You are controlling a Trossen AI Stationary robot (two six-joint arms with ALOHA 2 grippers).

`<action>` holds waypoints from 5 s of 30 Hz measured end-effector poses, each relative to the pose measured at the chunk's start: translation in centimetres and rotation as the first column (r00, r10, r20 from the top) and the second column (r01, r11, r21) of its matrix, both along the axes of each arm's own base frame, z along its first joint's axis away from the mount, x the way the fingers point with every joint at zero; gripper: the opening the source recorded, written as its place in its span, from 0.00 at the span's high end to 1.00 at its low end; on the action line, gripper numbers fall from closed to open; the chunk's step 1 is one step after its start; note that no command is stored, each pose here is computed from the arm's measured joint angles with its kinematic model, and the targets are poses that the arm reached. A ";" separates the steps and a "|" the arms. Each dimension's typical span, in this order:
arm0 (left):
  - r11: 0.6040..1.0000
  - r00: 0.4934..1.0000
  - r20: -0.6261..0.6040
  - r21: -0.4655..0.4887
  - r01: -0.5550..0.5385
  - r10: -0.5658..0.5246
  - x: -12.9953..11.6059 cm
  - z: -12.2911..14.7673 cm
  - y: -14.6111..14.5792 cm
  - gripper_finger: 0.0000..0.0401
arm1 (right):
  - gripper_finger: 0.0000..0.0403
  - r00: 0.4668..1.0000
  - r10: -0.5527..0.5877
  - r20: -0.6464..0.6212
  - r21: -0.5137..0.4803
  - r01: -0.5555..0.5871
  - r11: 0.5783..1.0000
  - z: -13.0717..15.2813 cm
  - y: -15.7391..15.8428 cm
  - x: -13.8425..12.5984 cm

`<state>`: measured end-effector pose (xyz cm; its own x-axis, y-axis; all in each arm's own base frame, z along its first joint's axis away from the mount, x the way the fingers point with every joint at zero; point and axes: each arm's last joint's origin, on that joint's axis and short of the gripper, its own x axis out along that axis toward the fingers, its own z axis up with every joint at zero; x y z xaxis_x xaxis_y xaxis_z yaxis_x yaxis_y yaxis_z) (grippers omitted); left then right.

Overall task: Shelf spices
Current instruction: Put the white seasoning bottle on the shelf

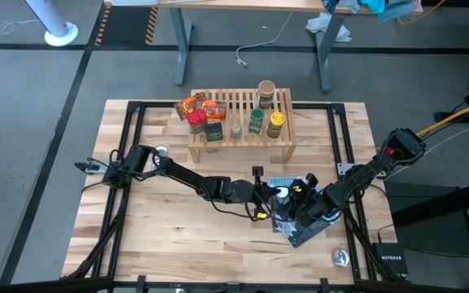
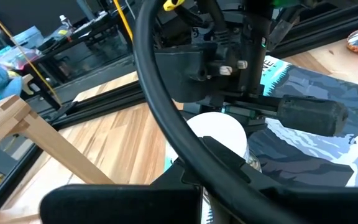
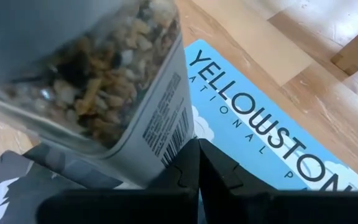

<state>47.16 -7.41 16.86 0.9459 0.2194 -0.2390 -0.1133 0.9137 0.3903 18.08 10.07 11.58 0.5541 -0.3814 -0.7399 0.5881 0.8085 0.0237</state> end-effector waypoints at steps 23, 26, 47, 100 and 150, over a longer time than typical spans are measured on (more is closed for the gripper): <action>0.999 0.997 0.078 0.042 0.014 -0.017 0.5 1.3 0.2 1.00 | 0.99 1.000 -0.008 0.013 -0.022 0.009 1.000 0.1 -0.1 0.0; 0.997 0.997 0.079 0.076 -0.010 0.004 0.5 1.5 0.2 1.00 | 0.99 1.000 -0.011 0.012 -0.034 0.012 0.999 0.1 -0.1 0.0; 0.977 0.959 -0.259 0.205 -0.063 0.116 -4.6 8.0 1.3 1.00 | 0.99 0.991 0.063 0.122 -0.106 -0.050 0.993 7.3 -0.3 -3.9; 0.863 0.964 -0.195 -0.440 -0.249 0.179 -31.8 -2.8 -3.7 1.00 | 0.99 0.932 0.149 0.330 0.074 -0.183 0.980 8.3 3.5 -5.1; 0.814 0.958 -0.186 -0.507 -0.283 0.217 -32.6 -2.9 -2.6 1.00 | 0.99 0.860 0.048 0.508 -0.019 -0.045 0.999 8.1 4.3 -4.1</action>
<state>14.57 -10.03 13.94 0.8345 0.2550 -0.4884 -0.3505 0.9296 -0.1135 13.98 14.33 19.69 0.8695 -0.3495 -0.3490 0.4578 0.8355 0.3039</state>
